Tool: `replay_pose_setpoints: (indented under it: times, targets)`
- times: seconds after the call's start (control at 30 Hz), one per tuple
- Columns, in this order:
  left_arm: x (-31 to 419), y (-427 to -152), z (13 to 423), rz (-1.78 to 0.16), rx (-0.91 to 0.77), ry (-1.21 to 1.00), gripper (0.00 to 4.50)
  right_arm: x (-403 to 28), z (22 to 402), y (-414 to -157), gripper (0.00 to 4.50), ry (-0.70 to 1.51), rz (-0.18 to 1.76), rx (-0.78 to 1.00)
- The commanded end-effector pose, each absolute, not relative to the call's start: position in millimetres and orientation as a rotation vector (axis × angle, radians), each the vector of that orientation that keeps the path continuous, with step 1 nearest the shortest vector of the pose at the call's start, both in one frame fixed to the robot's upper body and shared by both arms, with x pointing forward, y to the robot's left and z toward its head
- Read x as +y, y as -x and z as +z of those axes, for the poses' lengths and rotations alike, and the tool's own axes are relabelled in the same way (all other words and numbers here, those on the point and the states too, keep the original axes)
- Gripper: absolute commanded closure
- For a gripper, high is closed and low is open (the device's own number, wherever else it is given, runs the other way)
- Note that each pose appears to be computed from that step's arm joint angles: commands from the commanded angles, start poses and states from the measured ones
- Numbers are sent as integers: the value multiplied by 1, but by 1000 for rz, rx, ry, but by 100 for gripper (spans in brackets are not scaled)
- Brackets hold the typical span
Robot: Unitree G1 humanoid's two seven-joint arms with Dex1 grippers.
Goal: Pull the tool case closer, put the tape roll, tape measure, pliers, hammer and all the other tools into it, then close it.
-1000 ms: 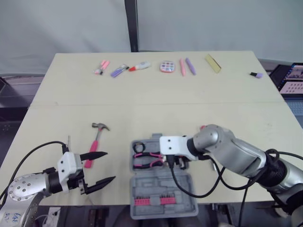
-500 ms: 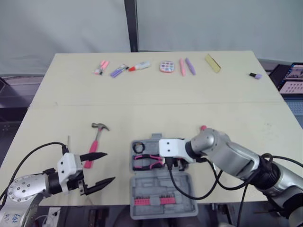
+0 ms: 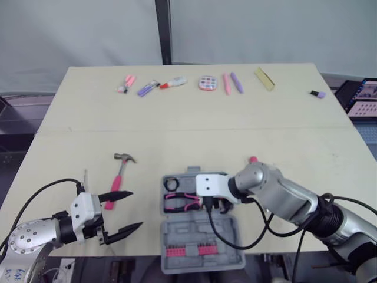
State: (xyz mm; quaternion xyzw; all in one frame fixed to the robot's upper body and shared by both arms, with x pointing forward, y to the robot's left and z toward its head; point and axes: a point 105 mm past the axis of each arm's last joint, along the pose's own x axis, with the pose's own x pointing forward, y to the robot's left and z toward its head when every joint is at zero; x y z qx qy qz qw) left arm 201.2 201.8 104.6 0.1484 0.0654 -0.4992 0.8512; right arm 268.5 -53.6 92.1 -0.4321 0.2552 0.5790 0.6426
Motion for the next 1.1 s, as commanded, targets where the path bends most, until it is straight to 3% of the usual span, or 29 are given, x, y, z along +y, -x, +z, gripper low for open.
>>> replay_pose_setpoints:
  times: [0.03,0.13,0.4,0.5,0.7,1.1]
  targets:
    - [202,-200,108,-1046,126,-332,0,-49,98,-267,126,970,1336,546]
    - [202,-200,108,-1046,127,-333,0,-50,102,-265,4,961,1344,540]
    - [200,-203,109,-1047,117,-330,0,-41,125,-263,4,697,1361,384]
    - [199,-204,109,-1048,113,-328,0,-37,123,-259,136,568,1387,339]
    - [197,-206,109,-1047,110,-328,0,-39,116,-251,444,371,1412,281]
    - [194,-206,110,-1044,109,-334,0,-55,79,-265,444,319,1338,354]
